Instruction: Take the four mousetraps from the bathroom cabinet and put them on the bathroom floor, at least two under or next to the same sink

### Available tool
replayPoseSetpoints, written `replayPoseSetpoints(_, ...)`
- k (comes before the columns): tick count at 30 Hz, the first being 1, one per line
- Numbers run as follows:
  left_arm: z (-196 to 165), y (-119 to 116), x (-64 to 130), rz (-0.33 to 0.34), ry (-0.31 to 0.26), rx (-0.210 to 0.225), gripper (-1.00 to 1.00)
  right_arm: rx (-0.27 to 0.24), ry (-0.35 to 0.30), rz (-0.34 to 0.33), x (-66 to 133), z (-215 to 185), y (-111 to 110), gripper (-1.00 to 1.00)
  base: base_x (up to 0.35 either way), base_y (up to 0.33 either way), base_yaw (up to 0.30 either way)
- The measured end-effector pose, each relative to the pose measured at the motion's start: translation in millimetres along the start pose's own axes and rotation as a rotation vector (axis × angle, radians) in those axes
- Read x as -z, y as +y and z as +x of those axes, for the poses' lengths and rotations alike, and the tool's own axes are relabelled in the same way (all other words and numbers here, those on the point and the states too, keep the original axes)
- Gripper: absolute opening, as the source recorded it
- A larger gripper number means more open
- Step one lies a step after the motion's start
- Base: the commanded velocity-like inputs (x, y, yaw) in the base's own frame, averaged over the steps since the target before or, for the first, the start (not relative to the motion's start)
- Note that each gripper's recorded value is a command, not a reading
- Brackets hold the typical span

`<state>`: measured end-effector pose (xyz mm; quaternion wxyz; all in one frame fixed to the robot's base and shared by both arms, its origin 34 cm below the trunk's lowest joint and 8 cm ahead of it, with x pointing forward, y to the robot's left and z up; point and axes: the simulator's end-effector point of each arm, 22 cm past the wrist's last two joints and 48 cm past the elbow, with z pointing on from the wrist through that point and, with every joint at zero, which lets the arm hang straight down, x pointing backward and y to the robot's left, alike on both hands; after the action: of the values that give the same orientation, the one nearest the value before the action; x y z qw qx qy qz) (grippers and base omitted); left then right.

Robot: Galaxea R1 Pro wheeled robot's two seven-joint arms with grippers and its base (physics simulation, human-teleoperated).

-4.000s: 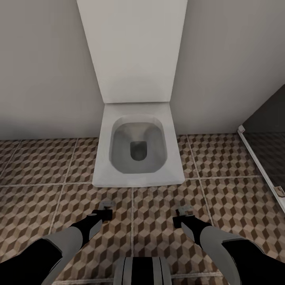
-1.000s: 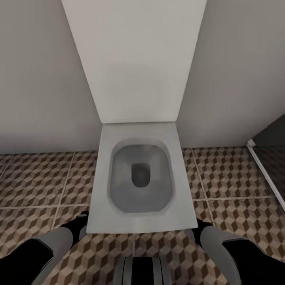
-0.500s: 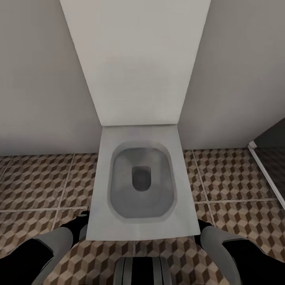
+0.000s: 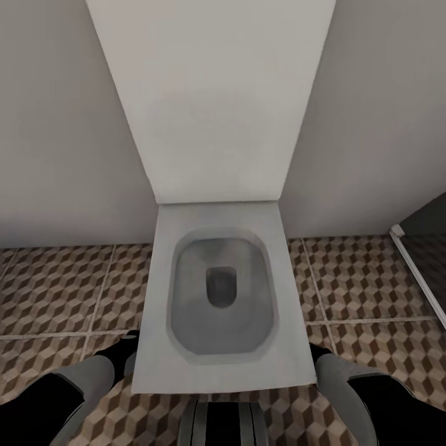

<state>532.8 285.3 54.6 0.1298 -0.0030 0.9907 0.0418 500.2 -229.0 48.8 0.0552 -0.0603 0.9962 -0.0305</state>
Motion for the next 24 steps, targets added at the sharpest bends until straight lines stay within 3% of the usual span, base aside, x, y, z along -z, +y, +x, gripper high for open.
replayPoseSetpoints(24,-0.2,-0.1,-0.2,0.000,0.000,0.000,-1.00,0.000,0.000,0.000,-0.2,0.1,0.0,-1.00,0.011,0.000,0.000)
